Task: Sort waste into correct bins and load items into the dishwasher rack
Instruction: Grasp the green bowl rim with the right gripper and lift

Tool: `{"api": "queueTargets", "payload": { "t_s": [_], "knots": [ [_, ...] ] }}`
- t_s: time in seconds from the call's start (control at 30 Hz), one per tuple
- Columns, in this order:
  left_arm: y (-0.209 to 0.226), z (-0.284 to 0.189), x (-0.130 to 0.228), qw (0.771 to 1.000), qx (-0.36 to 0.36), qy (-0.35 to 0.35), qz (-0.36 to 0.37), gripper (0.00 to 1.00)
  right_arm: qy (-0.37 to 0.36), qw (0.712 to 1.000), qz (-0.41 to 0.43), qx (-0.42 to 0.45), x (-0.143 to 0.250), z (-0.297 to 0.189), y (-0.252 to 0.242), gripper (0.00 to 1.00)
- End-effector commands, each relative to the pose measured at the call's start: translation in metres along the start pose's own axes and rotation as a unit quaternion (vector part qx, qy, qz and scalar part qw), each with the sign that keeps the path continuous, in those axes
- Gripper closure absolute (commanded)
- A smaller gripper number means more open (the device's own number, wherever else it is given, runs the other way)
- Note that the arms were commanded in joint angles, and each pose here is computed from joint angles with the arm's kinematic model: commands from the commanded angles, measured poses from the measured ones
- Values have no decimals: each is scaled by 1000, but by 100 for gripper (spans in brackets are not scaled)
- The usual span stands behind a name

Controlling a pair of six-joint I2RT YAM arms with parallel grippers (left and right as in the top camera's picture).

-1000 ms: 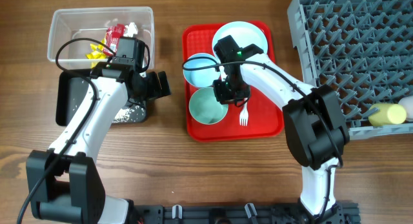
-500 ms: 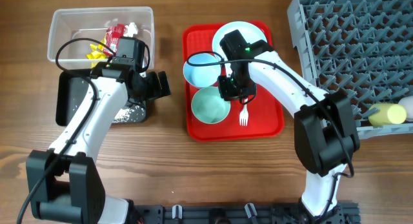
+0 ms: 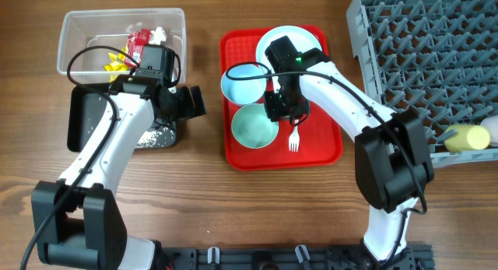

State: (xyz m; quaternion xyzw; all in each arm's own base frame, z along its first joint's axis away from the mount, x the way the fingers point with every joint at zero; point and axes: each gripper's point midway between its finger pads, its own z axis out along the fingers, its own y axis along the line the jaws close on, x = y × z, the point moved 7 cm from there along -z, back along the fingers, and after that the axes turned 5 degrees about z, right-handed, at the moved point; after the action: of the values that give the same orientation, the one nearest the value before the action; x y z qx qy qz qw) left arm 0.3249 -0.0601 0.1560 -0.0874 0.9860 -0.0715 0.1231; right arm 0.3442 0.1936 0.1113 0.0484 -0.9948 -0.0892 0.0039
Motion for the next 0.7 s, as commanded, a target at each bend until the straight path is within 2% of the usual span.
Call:
{"api": "queueTargets", "payload": {
  "t_s": [0.0,0.67],
  "knots": [
    [-1,2,2,1000,5,5,-5,0,-10,1000,-2,7,1,-6,-1,71],
    [-1,2,2,1000,5,5,-5,0,-13,1000,-2,6,0,1,-2,70]
  ]
}}
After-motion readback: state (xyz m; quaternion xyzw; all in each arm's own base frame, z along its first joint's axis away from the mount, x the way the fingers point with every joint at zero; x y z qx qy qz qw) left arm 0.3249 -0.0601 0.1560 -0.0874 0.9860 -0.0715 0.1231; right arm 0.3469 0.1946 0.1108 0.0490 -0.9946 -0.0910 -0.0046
